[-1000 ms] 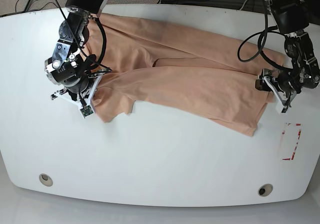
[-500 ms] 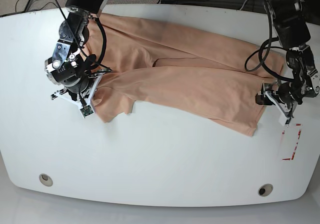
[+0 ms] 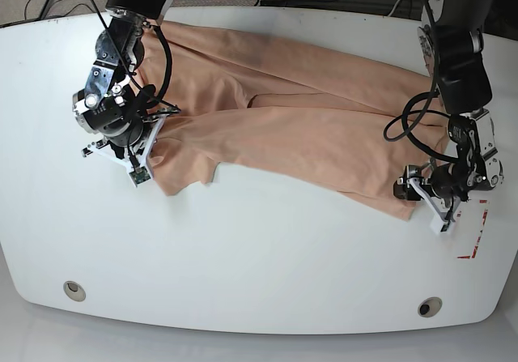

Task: Layout the t-shirt on the table in an organized manner, then fold the t-shirt properly
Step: 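Pull the held shirt end with the left gripper to straighten the fold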

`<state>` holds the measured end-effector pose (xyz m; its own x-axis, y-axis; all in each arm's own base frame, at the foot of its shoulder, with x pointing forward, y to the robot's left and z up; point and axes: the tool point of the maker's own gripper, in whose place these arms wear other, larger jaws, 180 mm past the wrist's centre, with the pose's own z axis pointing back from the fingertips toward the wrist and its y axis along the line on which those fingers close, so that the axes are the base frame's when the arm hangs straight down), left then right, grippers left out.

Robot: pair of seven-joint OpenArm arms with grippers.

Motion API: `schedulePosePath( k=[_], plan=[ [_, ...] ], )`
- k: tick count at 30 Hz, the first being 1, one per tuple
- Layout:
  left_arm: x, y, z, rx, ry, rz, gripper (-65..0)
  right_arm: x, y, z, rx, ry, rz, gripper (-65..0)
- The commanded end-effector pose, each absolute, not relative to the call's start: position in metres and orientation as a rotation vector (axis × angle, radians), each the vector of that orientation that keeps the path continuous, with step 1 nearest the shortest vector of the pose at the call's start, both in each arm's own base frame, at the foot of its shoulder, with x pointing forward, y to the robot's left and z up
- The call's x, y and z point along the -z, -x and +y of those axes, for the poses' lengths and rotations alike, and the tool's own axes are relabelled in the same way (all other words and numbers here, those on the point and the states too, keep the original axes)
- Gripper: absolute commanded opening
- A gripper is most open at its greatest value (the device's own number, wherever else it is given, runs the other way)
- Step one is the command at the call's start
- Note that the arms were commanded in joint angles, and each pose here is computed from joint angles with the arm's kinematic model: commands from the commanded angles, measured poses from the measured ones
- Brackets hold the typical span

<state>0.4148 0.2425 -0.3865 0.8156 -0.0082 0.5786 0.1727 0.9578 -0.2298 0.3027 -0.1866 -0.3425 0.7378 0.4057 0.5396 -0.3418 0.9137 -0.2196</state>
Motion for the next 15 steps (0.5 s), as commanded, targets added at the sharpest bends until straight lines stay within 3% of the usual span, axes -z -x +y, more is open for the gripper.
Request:
schedulePosePath(
  k=[1, 15],
  plan=[
    [0.360, -0.440, 0.248, 0.094, 0.271, -0.700, -28.9, 0.330, -0.312, -0.186, -0.413, 0.116, -0.669, -64.5],
    [0.378, -0.453, 0.245, 0.074, 0.278, -0.683, -28.8, 0.330, -0.312, -0.186, -0.413, 0.116, -0.669, -64.5]
  ],
)
